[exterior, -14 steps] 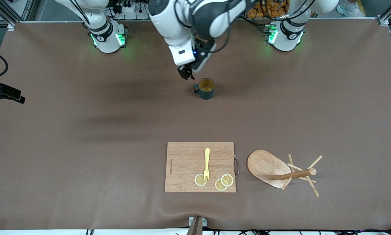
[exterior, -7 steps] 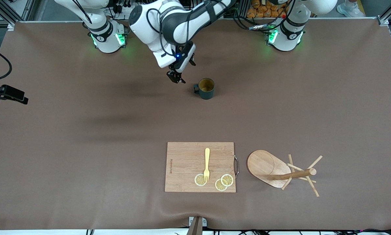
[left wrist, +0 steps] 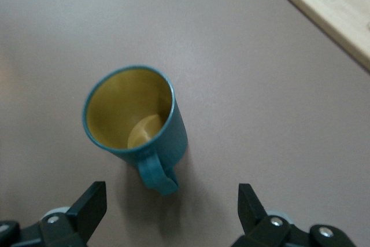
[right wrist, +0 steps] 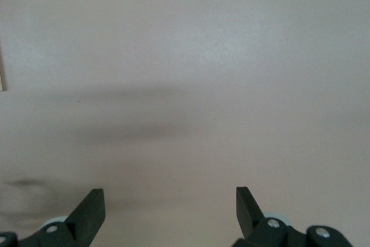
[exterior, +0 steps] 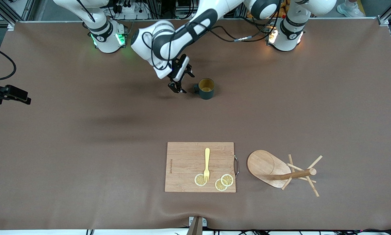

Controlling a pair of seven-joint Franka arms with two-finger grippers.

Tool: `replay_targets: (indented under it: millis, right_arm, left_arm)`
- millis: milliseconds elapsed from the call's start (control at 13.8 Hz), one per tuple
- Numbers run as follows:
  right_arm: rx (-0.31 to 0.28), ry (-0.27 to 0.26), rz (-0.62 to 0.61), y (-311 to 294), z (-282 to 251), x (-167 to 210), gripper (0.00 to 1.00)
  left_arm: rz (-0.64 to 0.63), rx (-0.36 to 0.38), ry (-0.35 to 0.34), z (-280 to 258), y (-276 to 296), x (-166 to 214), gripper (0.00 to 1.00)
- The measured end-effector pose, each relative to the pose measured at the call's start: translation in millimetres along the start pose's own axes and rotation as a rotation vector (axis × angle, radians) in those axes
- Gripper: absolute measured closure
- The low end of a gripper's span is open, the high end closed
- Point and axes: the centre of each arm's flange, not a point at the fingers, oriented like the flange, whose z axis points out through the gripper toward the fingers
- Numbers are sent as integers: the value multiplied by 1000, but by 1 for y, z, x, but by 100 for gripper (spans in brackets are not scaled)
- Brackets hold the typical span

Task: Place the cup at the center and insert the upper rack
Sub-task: 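Lower the left gripper and grasp the mug's handle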

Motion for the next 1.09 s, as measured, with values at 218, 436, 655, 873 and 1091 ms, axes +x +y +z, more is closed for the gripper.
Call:
replay_targets:
  millis: [218, 436, 655, 873, 1091]
  right_arm:
    - [1, -1, -8, -5, 1, 1, 0]
    - [1, -4, -13, -10, 2, 2, 0]
    - [1, -4, -9, -8, 3, 2, 0]
    - [5, -4, -8, -7, 3, 2, 0]
    - [36, -10, -8, -10, 4, 1, 0]
  left_arm:
    - [-13, 8, 10, 13, 4, -7, 0]
    - [-36, 17, 21, 22, 4, -11, 0]
    - [-64, 30, 32, 30, 5, -13, 0]
    - [-85, 75, 39, 41, 6, -10, 0]
    - [-105, 118, 33, 51, 12, -3, 0]
